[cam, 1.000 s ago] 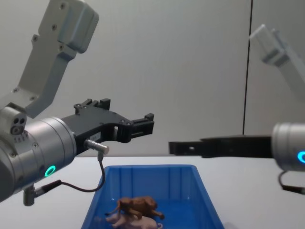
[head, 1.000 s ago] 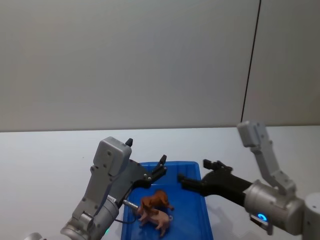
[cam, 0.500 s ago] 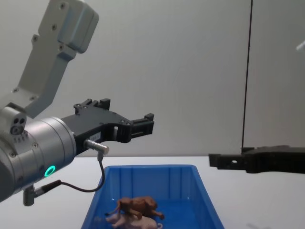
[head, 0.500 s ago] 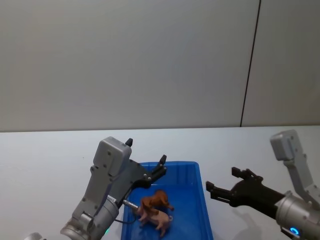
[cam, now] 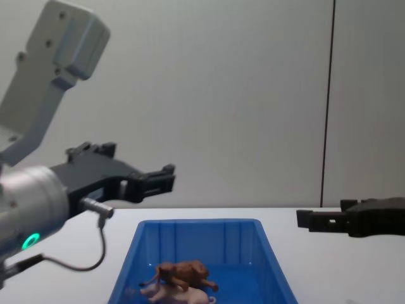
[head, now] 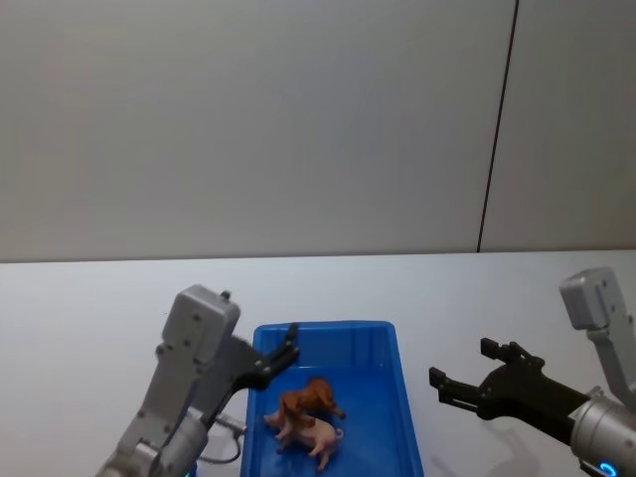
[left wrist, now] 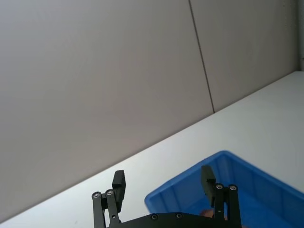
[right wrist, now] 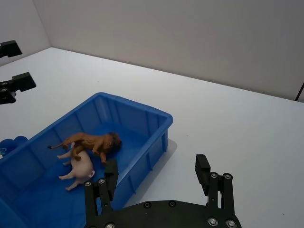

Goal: Pick up the two dolls from the table and place them into the box.

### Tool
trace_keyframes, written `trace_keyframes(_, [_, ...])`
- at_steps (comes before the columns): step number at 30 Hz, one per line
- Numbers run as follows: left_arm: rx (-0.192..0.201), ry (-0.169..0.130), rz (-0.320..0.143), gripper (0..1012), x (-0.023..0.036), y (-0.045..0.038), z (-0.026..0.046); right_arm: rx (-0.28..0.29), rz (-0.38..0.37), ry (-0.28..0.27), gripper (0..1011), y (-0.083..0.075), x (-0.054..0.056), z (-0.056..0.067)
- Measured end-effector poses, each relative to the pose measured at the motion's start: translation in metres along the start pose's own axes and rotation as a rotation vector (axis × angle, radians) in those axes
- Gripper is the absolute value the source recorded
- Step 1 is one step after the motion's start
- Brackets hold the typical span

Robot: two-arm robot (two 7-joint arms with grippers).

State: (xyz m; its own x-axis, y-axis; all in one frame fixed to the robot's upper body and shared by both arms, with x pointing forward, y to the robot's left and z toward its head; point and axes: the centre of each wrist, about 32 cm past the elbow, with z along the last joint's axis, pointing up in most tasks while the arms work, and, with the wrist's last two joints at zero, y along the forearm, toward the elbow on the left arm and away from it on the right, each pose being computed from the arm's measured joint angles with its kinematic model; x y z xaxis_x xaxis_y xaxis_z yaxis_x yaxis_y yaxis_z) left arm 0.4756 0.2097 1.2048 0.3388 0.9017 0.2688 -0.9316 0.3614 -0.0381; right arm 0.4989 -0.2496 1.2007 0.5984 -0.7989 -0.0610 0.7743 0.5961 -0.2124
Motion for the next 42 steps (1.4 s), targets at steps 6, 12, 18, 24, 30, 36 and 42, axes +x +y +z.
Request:
trace_keyframes(6, [0.07, 0.008, 0.056, 1001, 0.0021, 0.0185, -0.0027, -0.001, -0.003, -0.002, 1001, -0.002, 0.001, -0.001])
trace_keyframes(12, [0.156, 0.023, 0.104, 1001, 0.004, 0.0396, -0.0083, -0.001, -0.006, -0.004, 1001, -0.004, 0.002, -0.002])
trace_keyframes(18, [0.231, 0.038, 0.128, 1001, 0.0051, 0.0584, -0.0159, -0.001, -0.007, -0.005, 1001, -0.005, 0.002, -0.002])
trace_keyframes(24, [0.292, 0.055, 0.131, 1001, 0.0058, 0.0712, -0.0247, -0.001, -0.008, -0.006, 1001, -0.005, 0.002, -0.002])
trace_keyframes(30, [0.328, 0.069, 0.122, 1001, 0.0062, 0.0764, -0.0333, -0.001, -0.008, -0.006, 1001, -0.006, 0.003, -0.002])
trace_keyframes(36, [0.358, 0.089, 0.102, 1001, 0.0072, 0.0761, -0.0474, 0.0, -0.008, -0.007, 1001, -0.006, 0.003, -0.002])
trace_keyframes(42, [0.37, 0.105, 0.09, 1001, 0.0081, 0.0731, -0.0585, -0.001, -0.008, -0.007, 1001, -0.006, 0.003, -0.002])
